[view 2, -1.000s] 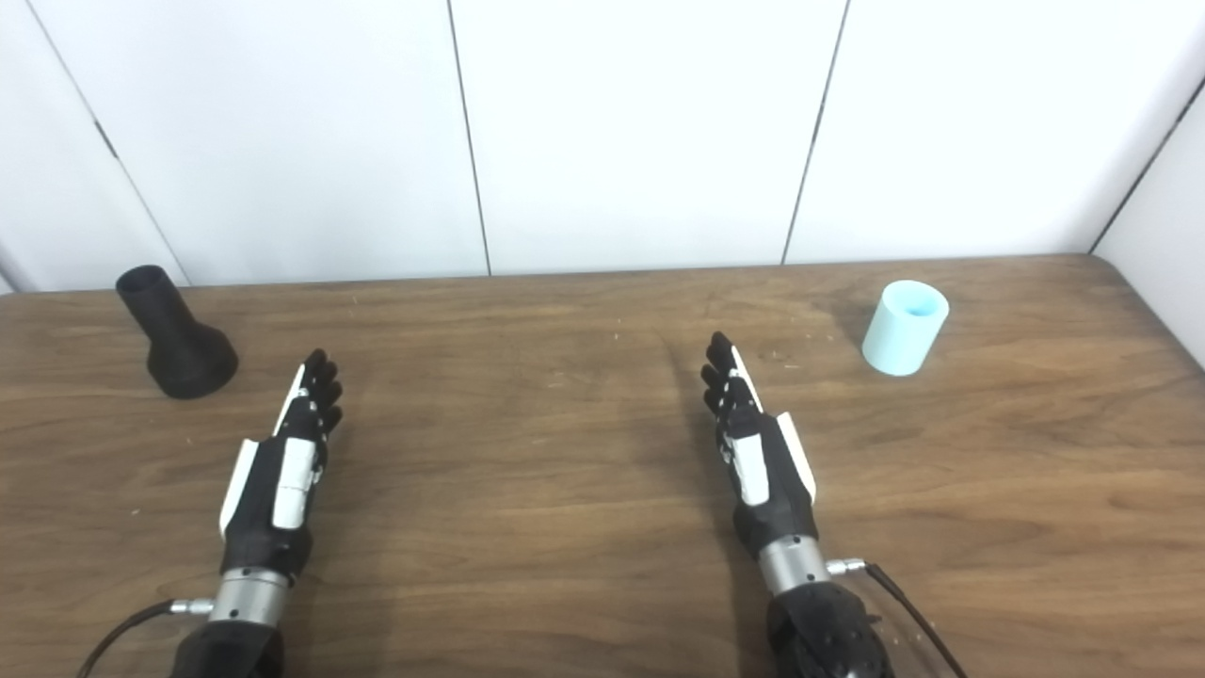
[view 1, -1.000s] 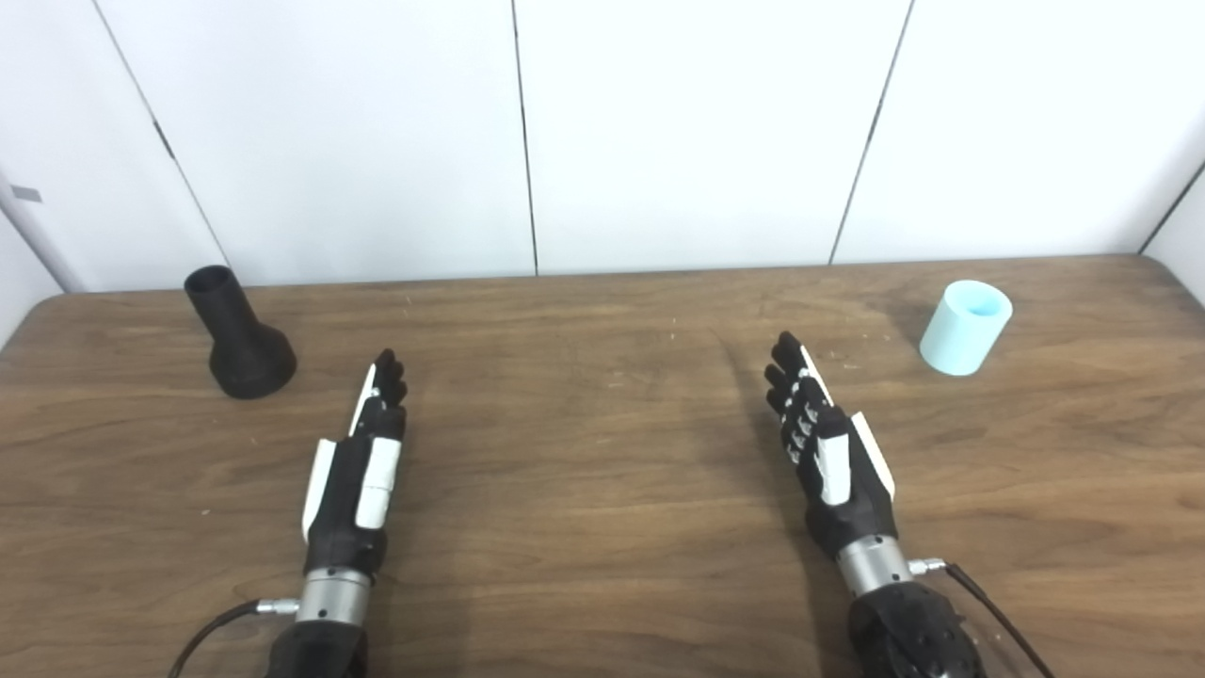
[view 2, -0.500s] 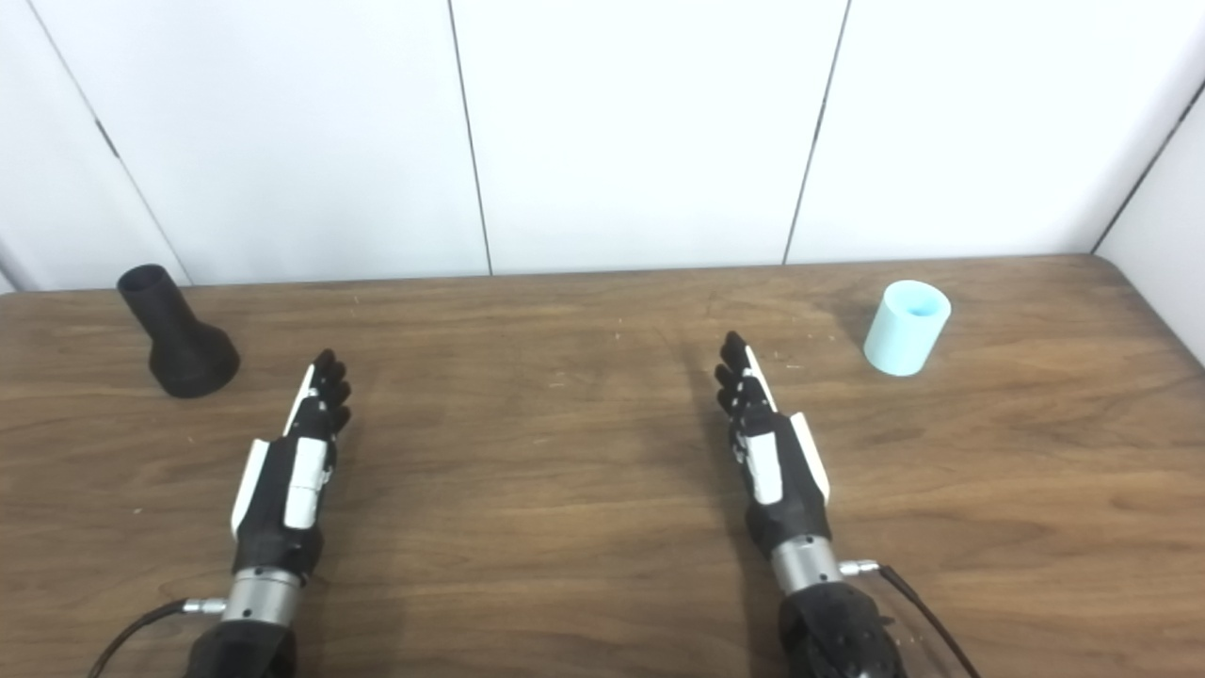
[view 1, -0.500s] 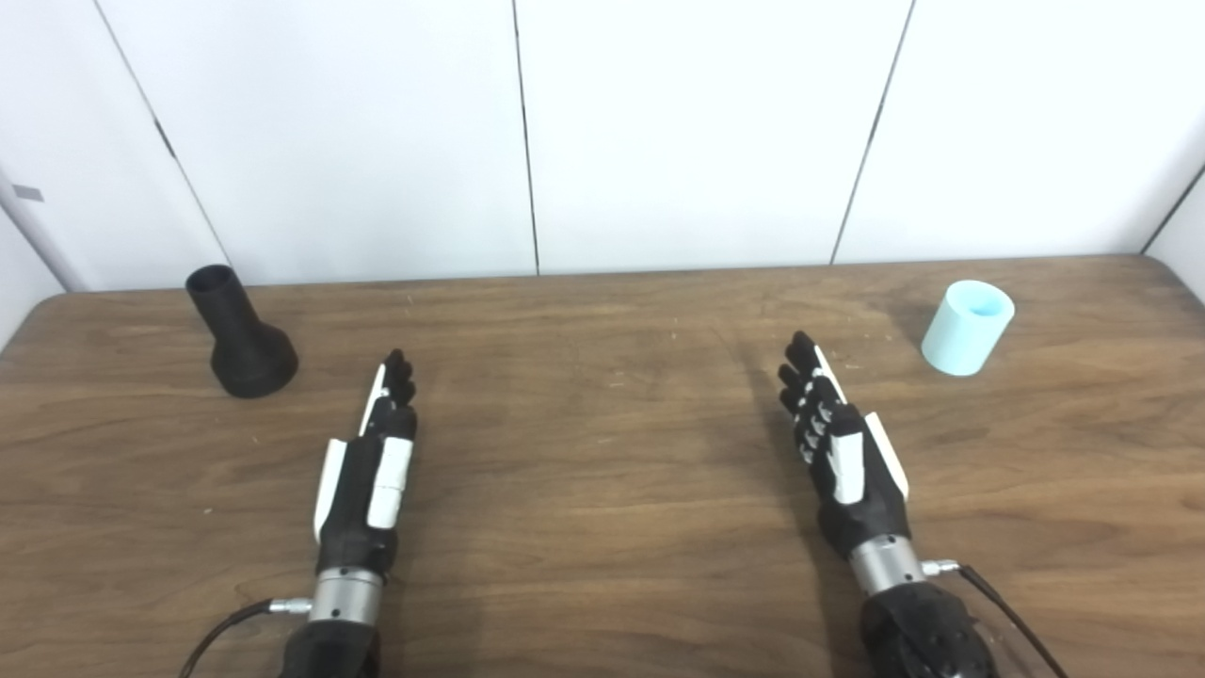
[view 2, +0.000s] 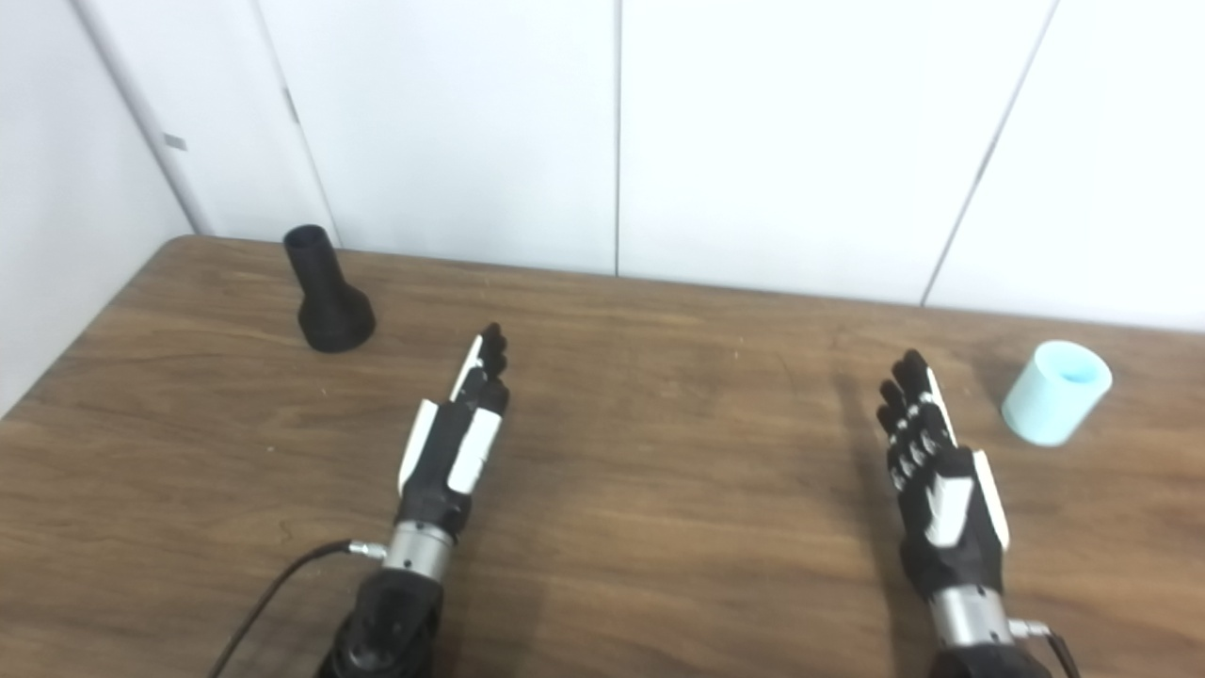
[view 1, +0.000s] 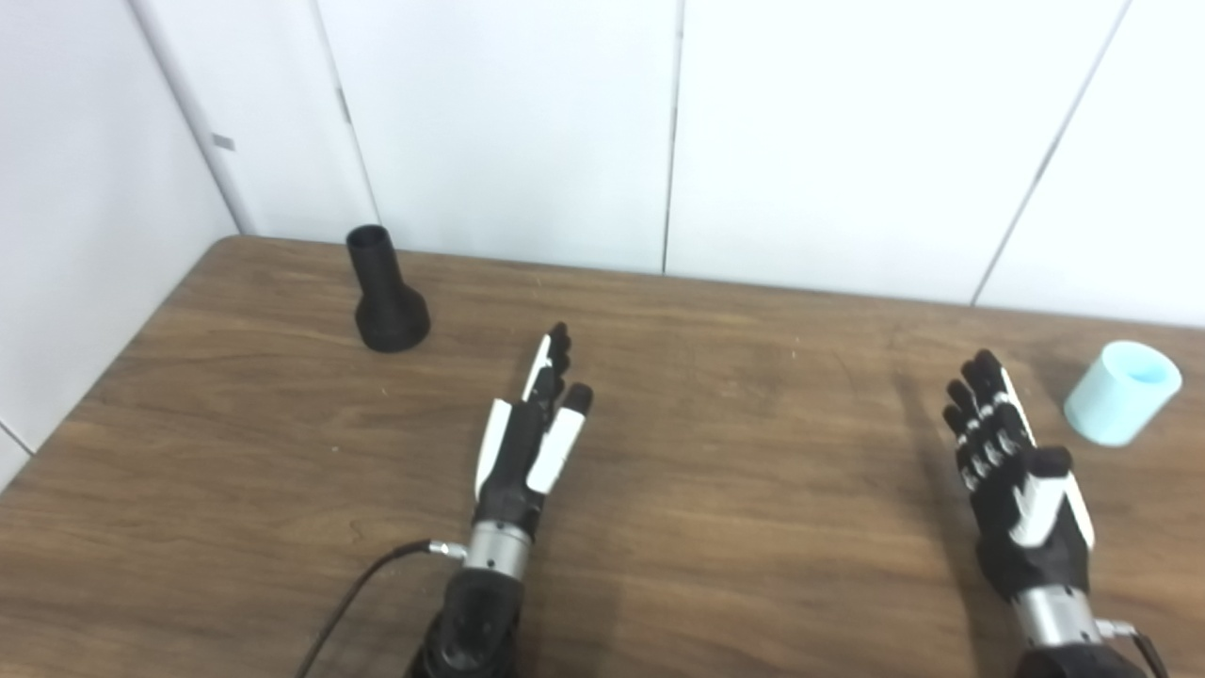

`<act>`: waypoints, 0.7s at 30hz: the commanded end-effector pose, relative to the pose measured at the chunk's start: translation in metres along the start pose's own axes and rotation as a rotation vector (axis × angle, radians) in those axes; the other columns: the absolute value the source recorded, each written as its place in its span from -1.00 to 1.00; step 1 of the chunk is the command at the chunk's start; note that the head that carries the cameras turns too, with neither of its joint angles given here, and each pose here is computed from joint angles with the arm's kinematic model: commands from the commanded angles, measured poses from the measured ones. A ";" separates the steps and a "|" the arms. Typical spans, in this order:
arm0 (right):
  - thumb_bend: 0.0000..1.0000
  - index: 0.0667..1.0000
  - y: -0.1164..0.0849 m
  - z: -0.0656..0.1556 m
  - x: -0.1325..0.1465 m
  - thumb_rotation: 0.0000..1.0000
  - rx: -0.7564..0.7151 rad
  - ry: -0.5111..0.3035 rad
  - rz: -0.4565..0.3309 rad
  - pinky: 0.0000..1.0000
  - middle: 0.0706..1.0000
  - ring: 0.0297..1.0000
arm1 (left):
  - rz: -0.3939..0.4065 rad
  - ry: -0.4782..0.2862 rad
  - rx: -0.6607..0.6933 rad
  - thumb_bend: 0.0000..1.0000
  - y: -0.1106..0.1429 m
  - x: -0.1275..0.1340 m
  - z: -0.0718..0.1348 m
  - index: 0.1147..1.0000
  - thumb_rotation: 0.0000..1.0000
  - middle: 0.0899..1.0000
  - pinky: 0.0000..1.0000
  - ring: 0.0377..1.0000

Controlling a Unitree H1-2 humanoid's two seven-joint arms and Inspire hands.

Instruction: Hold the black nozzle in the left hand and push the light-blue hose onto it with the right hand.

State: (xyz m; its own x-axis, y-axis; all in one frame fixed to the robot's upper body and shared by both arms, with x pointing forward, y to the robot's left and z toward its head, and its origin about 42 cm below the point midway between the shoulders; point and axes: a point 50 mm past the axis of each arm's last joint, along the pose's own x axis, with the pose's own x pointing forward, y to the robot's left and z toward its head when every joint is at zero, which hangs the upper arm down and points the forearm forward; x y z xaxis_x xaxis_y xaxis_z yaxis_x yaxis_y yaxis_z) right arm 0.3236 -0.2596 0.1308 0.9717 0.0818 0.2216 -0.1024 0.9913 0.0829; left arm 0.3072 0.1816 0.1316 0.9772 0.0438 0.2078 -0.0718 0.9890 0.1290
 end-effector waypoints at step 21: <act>0.61 1.00 0.002 -0.028 -0.014 1.00 0.027 0.031 -0.016 1.00 1.00 1.00 | 0.436 -0.025 0.012 0.86 0.050 0.018 -0.029 1.00 0.84 1.00 1.00 1.00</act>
State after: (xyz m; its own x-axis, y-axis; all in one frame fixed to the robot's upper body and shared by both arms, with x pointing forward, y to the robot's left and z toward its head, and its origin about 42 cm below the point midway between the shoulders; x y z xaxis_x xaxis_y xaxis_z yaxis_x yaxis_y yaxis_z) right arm 0.3299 -0.2561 0.1290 0.9621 0.0829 0.2599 -0.1074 0.9909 0.0816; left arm 0.3354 0.2283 0.1324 0.8497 0.4397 0.2910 -0.4606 0.8876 0.0039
